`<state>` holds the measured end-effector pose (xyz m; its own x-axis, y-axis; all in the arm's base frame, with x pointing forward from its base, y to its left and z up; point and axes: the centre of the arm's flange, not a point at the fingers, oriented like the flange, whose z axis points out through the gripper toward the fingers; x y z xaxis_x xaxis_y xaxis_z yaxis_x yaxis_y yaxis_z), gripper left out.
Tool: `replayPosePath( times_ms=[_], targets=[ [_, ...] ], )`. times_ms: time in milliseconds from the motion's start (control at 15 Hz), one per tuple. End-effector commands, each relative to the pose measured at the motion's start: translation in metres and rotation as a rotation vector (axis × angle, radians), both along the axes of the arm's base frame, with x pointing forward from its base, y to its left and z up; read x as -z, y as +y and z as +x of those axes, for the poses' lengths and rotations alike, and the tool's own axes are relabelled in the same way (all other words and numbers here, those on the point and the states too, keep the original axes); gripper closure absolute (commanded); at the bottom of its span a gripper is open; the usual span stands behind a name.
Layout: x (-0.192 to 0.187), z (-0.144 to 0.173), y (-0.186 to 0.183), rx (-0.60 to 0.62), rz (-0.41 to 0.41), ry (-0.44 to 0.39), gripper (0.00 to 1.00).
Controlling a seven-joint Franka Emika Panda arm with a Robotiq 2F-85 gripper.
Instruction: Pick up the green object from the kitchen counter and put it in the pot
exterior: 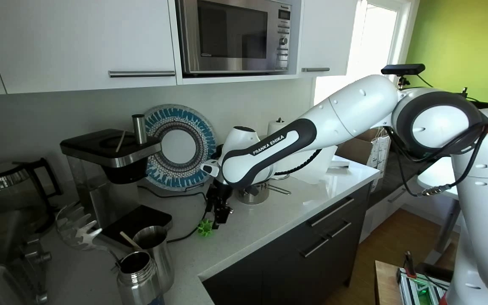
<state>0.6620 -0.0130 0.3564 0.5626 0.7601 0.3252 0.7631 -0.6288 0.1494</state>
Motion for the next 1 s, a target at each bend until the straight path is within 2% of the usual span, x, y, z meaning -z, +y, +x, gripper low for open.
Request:
replayPosePath(
  times_ms=[0,67,200,600,667,733,933],
  targets=[
    [0.009,0.015,-0.008,-0.011,0.000,-0.014,0.22],
    [0.010,0.016,-0.009,-0.011,0.003,-0.015,0.35],
    [0.012,0.019,-0.011,-0.020,0.012,-0.011,0.53],
    [0.014,0.026,-0.009,-0.027,0.018,-0.013,0.97],
    [0.014,0.026,-0.007,-0.029,0.017,-0.016,1.00],
    [0.010,0.025,-0.004,-0.031,0.013,-0.022,0.95],
    [-0.015,0.012,0.009,-0.029,-0.002,-0.049,0.95]
  ],
)
